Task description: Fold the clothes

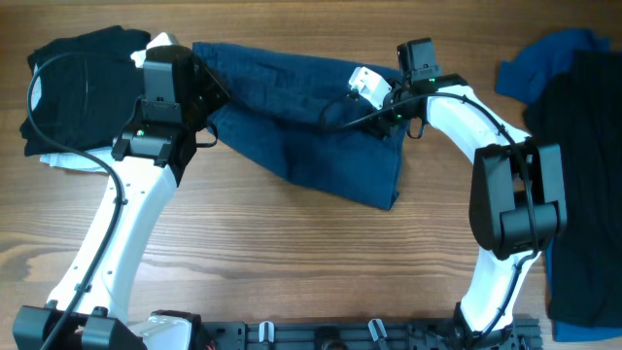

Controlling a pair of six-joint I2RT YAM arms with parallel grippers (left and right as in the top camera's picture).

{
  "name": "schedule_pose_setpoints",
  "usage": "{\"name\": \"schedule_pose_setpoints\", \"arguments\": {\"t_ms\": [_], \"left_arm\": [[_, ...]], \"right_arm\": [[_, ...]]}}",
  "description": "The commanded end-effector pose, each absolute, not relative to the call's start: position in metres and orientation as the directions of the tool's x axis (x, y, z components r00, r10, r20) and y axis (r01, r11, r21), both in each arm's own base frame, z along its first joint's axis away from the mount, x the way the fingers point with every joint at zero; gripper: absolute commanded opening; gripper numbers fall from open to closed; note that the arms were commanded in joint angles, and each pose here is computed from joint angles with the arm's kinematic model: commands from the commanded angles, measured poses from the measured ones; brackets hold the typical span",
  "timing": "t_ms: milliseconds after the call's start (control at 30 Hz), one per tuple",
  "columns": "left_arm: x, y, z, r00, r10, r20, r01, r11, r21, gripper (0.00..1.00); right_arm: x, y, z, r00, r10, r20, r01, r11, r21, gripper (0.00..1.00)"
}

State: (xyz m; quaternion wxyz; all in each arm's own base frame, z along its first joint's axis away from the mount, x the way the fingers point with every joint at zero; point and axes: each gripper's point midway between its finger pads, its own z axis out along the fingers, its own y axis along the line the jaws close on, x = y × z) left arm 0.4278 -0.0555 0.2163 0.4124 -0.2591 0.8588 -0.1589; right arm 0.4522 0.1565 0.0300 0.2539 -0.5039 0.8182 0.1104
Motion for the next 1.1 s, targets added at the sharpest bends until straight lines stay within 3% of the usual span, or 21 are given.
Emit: {"name": "schedule_pose_setpoints", "arguments": {"t_ms": [0, 100, 200, 333, 367, 433, 500, 633, 767, 867, 1067], "left_arm": [[0.433, -0.049, 0.226, -0.497, -0.583, -0.643, -0.321, 0.812, -0.488, 0.09], [0.433, -0.049, 0.226, -0.497, -0.583, -0.643, -0.321, 0.812, -0.488, 0.09], [0.433, -0.049, 0.226, -0.497, -0.583, -0.643, -0.321, 0.812, -0.487, 0.09], [0.433, -0.049, 0.226, -0.497, -0.583, -0.643, -0.321, 0.812, -0.488, 0.09], [0.433, -0.049, 0.226, -0.497, -0.583, -0.643, -0.321, 0.812, -0.488, 0.09], [0.433, -0.049, 0.226, -0.497, -0.583, -0.643, -0.321, 0.812, -0.488, 0.09], [0.433, -0.049, 0.226, -0.496, -0.583, -0.643, -0.321, 0.812, -0.488, 0.09], [0.434, -0.049, 0.228, -0.491, -0.584, -0.646, -0.317, 0.811, -0.491, 0.08], [0.436, -0.049, 0.232, -0.48, -0.585, -0.653, -0.308, 0.81, -0.499, 0.04], [0.437, -0.049, 0.232, -0.478, -0.586, -0.655, -0.306, 0.81, -0.5, 0.04], [0.441, -0.058, 0.24, -0.467, -0.613, -0.637, -0.272, 0.785, -0.556, 0.04]], "right_arm": [[0.453, 0.149, 0.017, -0.398, -0.77, -0.499, -0.865, 0.497, -0.078, 0.68], [0.457, 0.149, 0.019, -0.404, -0.76, -0.509, -0.855, 0.511, -0.085, 0.59], [0.458, 0.149, 0.019, -0.407, -0.757, -0.512, -0.853, 0.516, -0.085, 0.37], [0.455, 0.149, 0.014, -0.418, -0.757, -0.502, -0.853, 0.518, -0.07, 0.48], [0.455, 0.149, 0.012, -0.419, -0.757, -0.501, -0.853, 0.517, -0.069, 0.45], [0.454, 0.149, 0.006, -0.425, -0.758, -0.494, -0.854, 0.517, -0.059, 0.33], [0.454, 0.149, 0.003, -0.454, -0.742, -0.494, -0.84, 0.541, -0.041, 0.06], [0.462, 0.15, 0.012, -0.499, -0.692, -0.522, -0.8, 0.599, -0.029, 0.04], [0.479, 0.147, 0.08, -0.557, -0.582, -0.593, -0.699, 0.714, -0.044, 0.04], [0.477, 0.145, 0.132, -0.504, -0.569, -0.649, -0.687, 0.72, -0.098, 0.04], [0.471, 0.142, 0.184, -0.449, -0.549, -0.705, -0.669, 0.73, -0.142, 0.04]]}}
